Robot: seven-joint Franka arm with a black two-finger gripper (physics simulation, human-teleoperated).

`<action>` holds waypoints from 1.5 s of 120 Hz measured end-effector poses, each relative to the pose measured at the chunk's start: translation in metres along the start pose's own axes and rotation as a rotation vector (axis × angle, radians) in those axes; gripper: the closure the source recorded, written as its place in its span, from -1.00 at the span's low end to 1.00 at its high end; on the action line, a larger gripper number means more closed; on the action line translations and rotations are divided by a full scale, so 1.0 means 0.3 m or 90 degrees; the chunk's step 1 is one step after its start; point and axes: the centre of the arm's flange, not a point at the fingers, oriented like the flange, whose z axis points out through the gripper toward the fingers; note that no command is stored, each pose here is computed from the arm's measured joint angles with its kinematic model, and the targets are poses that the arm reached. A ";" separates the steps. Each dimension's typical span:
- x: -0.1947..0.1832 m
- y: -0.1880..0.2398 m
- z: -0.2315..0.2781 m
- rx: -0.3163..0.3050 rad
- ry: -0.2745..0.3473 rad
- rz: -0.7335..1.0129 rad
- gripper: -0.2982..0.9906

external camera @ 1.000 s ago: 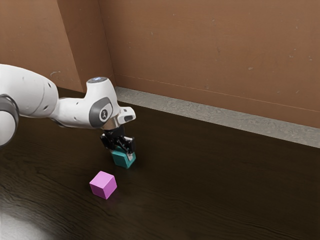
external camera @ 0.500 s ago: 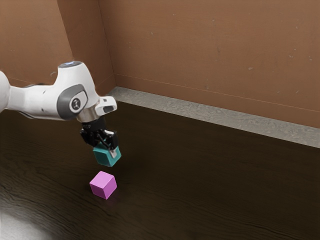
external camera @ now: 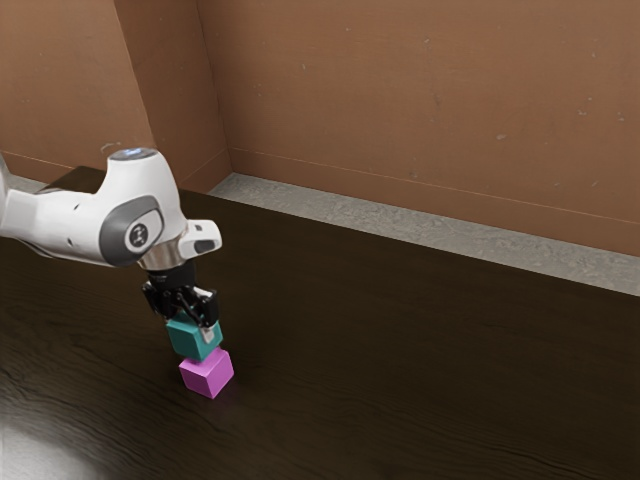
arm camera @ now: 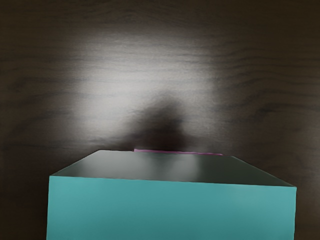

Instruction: Pick up the blue block with one arm, and put the blue block on the pink block with one arm

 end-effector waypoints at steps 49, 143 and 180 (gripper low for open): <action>-0.088 0.037 -0.005 0.009 0.017 0.030 0.05; -0.068 0.054 0.021 0.009 0.022 -0.014 0.06; -0.057 0.073 0.021 0.020 0.023 -0.002 0.06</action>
